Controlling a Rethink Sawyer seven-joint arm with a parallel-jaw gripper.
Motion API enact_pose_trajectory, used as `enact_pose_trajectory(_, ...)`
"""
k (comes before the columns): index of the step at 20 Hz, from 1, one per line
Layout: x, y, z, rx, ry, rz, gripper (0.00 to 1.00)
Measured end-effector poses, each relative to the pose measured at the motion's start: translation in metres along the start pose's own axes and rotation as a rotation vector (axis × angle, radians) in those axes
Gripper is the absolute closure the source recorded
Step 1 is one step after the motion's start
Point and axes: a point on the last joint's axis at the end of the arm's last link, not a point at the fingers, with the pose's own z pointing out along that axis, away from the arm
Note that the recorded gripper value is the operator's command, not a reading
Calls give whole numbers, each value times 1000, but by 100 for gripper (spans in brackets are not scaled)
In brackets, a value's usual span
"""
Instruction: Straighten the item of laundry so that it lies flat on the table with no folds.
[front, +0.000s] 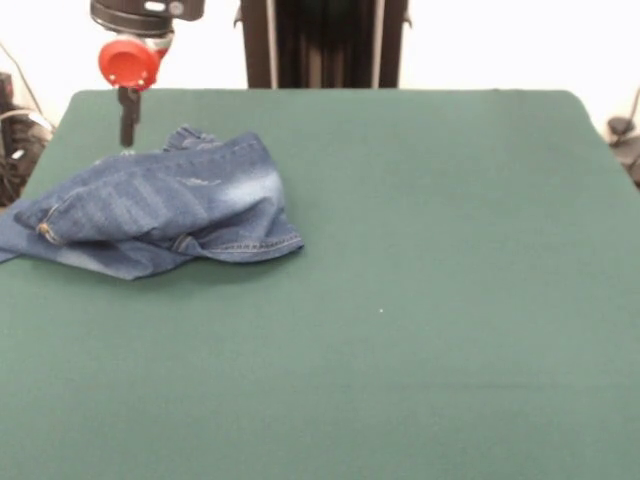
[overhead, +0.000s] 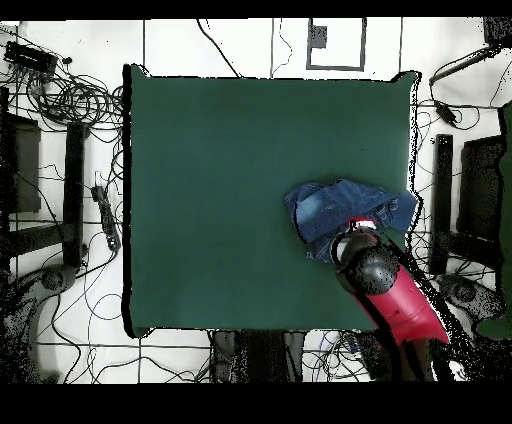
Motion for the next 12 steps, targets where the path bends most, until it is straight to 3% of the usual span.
enact_pose_trajectory(12,35,24,-9,-23,13,0,0)
